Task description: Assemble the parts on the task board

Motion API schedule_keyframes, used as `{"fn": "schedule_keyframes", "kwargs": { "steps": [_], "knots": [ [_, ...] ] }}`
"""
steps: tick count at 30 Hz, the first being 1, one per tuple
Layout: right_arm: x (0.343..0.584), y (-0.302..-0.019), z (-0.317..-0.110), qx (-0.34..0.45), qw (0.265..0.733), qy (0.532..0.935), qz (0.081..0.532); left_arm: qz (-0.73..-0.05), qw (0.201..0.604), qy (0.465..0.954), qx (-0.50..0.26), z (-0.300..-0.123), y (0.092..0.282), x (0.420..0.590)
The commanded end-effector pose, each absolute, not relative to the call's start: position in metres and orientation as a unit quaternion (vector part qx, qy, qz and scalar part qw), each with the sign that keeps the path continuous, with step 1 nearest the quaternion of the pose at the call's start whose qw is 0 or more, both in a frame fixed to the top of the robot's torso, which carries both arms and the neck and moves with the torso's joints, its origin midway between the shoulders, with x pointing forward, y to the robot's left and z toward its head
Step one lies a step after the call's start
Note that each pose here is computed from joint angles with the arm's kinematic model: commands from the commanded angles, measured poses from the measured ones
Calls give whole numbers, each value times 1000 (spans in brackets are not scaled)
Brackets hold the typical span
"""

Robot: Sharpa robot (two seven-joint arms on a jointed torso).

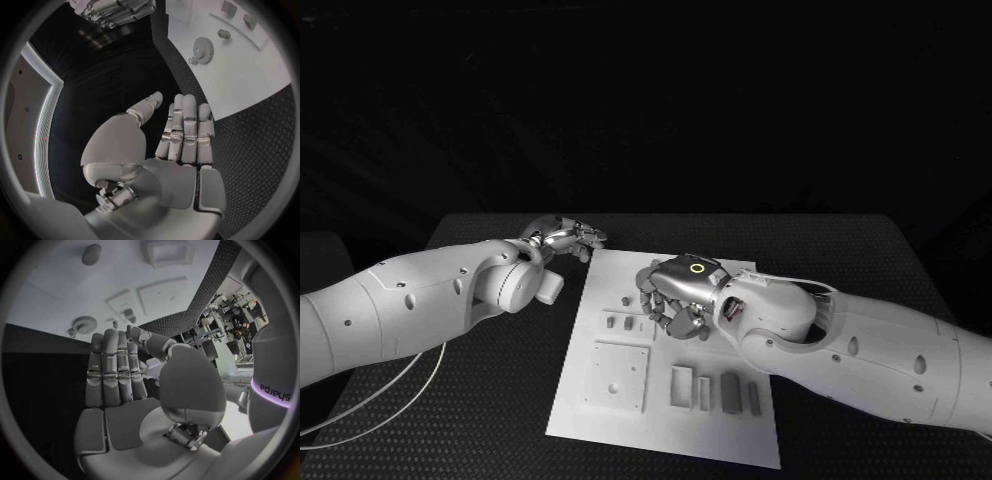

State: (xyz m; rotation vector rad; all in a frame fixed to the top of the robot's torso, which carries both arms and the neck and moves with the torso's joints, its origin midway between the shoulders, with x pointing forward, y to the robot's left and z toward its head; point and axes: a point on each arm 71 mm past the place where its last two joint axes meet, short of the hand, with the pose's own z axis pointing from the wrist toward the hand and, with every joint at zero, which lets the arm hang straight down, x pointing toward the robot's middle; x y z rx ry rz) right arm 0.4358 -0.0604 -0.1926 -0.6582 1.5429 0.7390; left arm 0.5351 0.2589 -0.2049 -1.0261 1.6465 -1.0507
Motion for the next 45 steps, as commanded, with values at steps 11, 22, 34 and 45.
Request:
{"fn": "schedule_keyframes", "kwargs": {
  "steps": [11, 22, 34, 45],
  "knots": [
    [420, -33, -228, -330, 575, 674, 327, -438, 448, 662, -411, -201, 245, 538],
    [412, -30, -244, -340, 561, 680, 328, -440, 445, 663, -410, -201, 242, 538],
    [408, -26, -251, -342, 555, 682, 332, -441, 444, 664, -409, -201, 241, 538],
    [406, -25, -260, -343, 549, 686, 331, -442, 441, 666, -408, -201, 239, 537]
  ]
}}
